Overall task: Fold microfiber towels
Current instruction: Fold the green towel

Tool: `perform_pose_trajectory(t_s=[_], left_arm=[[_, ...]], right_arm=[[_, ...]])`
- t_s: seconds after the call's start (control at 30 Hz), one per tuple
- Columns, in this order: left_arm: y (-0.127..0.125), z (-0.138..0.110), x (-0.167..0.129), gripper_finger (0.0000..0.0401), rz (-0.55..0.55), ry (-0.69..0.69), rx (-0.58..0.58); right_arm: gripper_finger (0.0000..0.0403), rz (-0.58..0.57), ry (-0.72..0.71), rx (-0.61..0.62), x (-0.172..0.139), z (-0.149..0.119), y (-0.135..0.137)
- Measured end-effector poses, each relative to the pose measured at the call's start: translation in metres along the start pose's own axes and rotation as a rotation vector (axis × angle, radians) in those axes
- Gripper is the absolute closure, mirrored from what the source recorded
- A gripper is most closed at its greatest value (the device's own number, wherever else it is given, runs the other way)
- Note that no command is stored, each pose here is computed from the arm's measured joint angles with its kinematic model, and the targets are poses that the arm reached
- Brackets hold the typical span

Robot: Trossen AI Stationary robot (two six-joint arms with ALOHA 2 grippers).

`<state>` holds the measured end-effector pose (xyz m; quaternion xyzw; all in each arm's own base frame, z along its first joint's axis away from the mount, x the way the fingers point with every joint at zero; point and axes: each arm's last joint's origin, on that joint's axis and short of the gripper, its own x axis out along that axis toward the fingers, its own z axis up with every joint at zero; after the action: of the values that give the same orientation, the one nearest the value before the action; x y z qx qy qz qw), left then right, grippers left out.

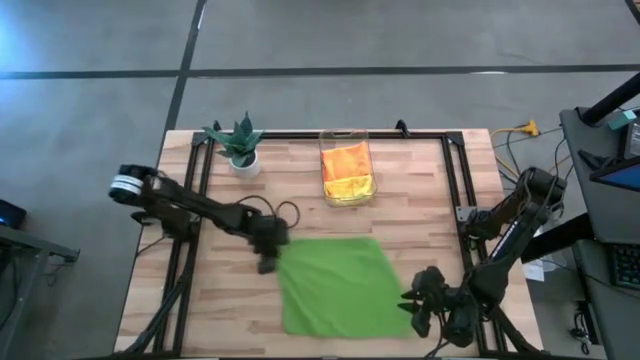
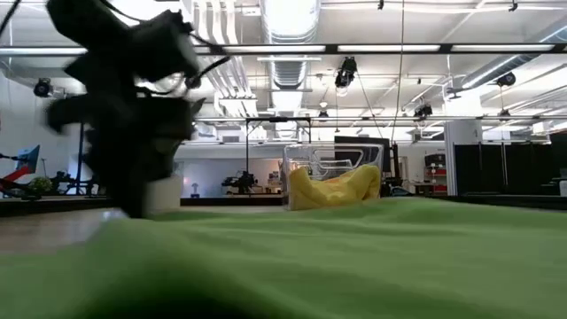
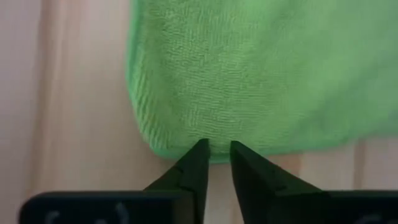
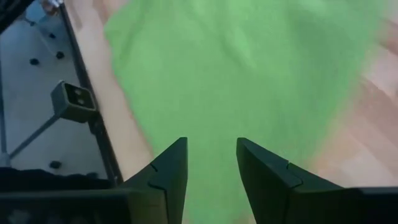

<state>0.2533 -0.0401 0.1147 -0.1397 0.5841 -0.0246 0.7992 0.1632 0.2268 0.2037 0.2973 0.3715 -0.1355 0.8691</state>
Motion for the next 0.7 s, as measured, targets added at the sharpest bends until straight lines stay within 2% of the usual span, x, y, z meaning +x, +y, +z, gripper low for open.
perform_pose_trajectory(t_s=[0.07, 0.13, 0.27, 0.4, 0.47, 0.6, 0.7], left_arm=[[0.005, -0.016, -0.006, 0.0360, 0.049, 0.101, -0.015], [0.005, -0.021, -0.014, 0.0377, 0.064, 0.100, -0.009], [0.002, -0.019, -0.042, 0.0398, 0.084, -0.021, 0.054], [-0.003, -0.009, -0.076, 0.0394, 0.127, -0.247, 0.070], [-0.004, -0.012, -0.086, 0.0393, 0.120, -0.275, 0.069], [-0.008, -0.018, -0.103, 0.0393, 0.006, -0.326, 0.071], [-0.011, -0.032, -0.100, 0.0393, -0.131, -0.241, 0.073]], right_arm=[[0.0271, -0.013, -0.001, 0.004, -0.001, 0.002, -0.002], [0.0270, -0.028, -0.006, 0.017, 0.000, 0.004, -0.003], [0.0269, -0.062, -0.018, 0.043, 0.004, 0.011, -0.006], [0.0271, -0.112, -0.043, 0.085, 0.018, 0.023, -0.014], [0.0270, -0.126, -0.053, 0.120, 0.027, 0.030, -0.020], [0.0269, -0.104, -0.039, 0.076, 0.041, 0.037, -0.027], [0.0268, -0.043, -0.019, -0.044, 0.043, 0.038, -0.022]])
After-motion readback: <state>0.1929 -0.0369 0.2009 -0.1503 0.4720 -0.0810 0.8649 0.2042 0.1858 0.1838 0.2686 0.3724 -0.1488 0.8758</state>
